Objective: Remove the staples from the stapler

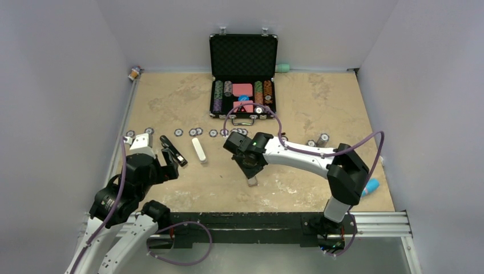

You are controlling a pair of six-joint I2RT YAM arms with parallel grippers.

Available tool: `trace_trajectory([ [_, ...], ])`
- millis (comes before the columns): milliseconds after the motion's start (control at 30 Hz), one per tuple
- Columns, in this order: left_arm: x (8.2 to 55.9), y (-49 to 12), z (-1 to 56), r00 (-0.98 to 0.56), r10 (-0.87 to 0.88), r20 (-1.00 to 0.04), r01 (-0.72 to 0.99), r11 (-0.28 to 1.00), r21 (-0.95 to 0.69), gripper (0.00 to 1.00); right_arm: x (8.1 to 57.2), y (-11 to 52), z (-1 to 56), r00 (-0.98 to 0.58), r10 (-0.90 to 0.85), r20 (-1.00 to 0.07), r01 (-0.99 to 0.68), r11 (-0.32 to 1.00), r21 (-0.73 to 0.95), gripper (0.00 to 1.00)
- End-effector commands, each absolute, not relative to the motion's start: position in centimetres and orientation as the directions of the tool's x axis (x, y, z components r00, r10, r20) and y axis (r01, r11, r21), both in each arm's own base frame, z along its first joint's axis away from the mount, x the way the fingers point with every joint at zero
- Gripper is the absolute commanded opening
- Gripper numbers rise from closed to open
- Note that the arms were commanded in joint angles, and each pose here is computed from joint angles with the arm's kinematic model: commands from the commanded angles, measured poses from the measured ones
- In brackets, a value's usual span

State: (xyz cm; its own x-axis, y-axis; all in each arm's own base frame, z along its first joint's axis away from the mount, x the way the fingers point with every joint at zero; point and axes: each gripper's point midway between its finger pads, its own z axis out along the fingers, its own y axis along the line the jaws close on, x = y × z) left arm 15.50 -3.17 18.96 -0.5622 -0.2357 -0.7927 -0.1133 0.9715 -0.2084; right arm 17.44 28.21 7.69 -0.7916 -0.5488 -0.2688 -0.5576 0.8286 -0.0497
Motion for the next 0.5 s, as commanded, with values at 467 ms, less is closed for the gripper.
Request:
trace_trajectory([
  [467,16.2,-3.0,19.3,-0.557,-0.238,-0.796,-0.136,0.971,-0.195,0.94,17.0,30.9,10.2,-0.51,-0.694,-0.508,-0.798,0.602,-0.022,0.24],
])
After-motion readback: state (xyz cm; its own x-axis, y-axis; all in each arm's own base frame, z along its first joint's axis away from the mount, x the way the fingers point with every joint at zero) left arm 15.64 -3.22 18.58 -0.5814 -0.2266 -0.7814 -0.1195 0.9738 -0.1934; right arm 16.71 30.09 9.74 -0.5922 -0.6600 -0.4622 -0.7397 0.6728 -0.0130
